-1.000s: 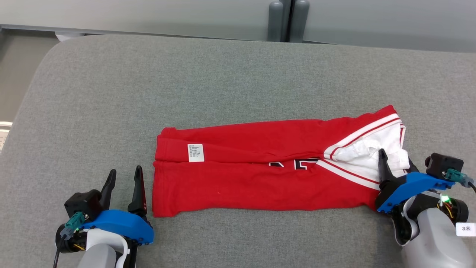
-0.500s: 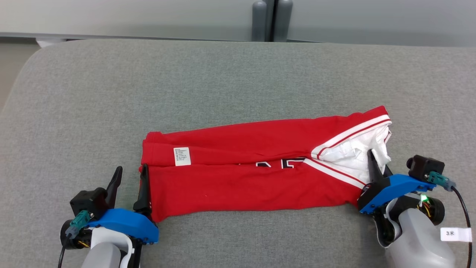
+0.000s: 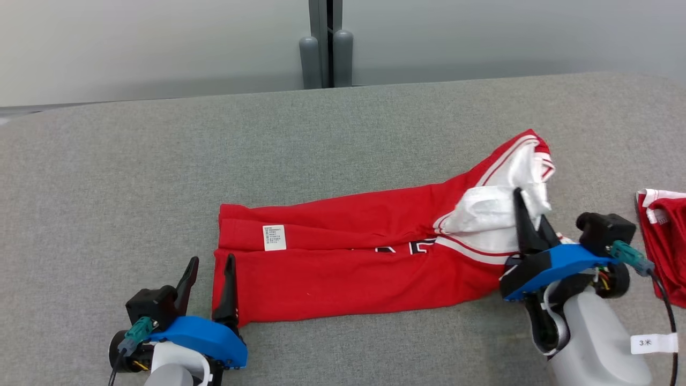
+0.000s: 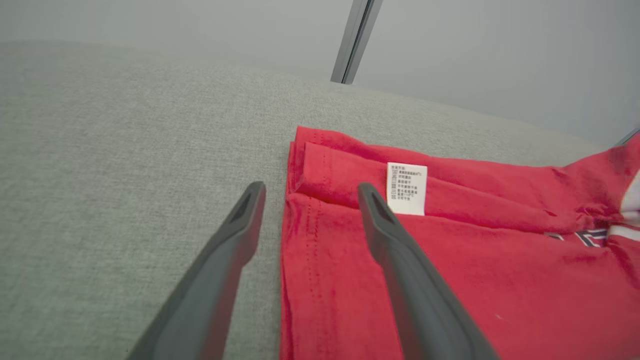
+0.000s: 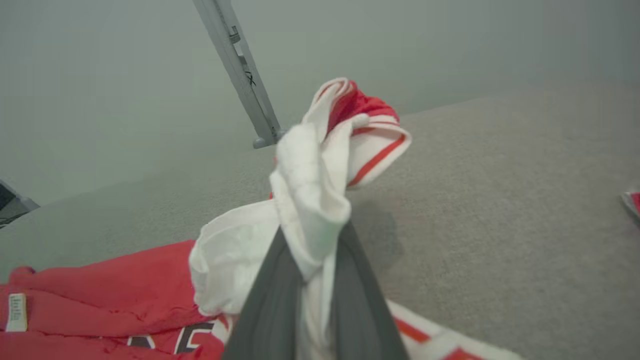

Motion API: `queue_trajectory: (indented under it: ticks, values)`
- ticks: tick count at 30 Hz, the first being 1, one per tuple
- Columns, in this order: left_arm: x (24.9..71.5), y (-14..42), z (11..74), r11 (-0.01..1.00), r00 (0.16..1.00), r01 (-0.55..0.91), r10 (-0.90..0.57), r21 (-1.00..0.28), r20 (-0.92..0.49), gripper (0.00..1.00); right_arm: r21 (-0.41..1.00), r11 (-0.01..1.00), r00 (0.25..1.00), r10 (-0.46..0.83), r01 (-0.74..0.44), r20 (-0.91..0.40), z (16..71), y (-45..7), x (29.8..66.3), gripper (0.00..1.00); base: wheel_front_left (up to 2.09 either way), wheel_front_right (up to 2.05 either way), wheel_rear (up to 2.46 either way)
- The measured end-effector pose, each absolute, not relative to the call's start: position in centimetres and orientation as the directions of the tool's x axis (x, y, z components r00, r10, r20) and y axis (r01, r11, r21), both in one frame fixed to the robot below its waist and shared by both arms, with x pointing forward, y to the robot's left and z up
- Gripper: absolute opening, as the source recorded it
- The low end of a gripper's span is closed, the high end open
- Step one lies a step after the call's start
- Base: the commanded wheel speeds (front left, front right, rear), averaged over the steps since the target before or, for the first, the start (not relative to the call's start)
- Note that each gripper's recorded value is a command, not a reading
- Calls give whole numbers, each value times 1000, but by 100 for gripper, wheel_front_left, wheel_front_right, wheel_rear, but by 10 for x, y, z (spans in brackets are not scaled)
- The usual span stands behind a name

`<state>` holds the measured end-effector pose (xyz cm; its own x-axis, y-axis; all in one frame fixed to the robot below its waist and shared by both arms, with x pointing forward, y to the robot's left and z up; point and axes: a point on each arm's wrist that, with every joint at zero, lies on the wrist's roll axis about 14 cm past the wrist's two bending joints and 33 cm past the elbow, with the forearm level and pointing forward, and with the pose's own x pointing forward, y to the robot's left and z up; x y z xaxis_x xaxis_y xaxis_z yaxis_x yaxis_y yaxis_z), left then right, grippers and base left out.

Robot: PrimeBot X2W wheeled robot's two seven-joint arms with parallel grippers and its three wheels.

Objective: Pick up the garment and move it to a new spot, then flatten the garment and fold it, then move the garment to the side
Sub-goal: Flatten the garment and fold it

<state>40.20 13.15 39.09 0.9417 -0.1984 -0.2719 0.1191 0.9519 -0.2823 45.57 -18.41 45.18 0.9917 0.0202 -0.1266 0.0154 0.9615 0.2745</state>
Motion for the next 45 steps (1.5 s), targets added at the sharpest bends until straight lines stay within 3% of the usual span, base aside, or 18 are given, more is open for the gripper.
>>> queue_trajectory:
  ticks: [7, 14, 25, 26, 27, 28, 31, 35, 41, 45]
  values:
    - [390, 137, 397, 956, 948, 108, -182, -275, -262, 100, 325, 914, 954, 286, -243, -91, 474, -94, 454, 0, 0, 0, 0]
    - [368, 163, 403, 965, 960, 37, -106, -260, -257, 100, 366, 819, 850, 513, -443, -118, 471, -7, 445, 0, 0, 0, 0]
    - [339, 196, 397, 960, 957, -90, 10, -265, -290, 100, 346, 714, 715, 683, -609, -149, 460, 79, 456, 0, 0, 0, 0]
    - [338, 199, 396, 959, 956, -101, 20, -265, -294, 100, 357, 706, 709, 689, -611, -149, 458, 83, 456, 18, 0, 0, 0]
    - [337, 201, 395, 958, 954, -109, 27, -264, -298, 100, 368, 698, 700, 697, -614, -153, 456, 87, 456, 69, 0, 0, 0]
    - [336, 203, 394, 958, 953, -116, 33, -263, -303, 100, 384, 688, 695, 704, -616, -145, 456, 91, 455, 100, 0, 0, 0]
    - [338, 202, 393, 958, 952, -115, 30, -264, -306, 100, 412, 668, 696, 710, -620, -104, 463, 95, 454, 100, 0, 0, 0]
    - [349, 196, 396, 962, 957, -83, 5, -260, -289, 100, 413, 701, 755, 654, -581, -49, 476, 74, 468, 100, 0, 0, 0]
    - [372, 185, 404, 972, 967, -19, -42, -236, -252, 100, 392, 821, 900, 433, -414, 43, 503, -12, 499, 100, 0, 0, 0]
    - [386, 176, 411, 976, 972, 18, -68, -218, -224, 100, 325, 904, 958, 284, -278, 29, 492, -77, 487, 100, 0, 0, 0]
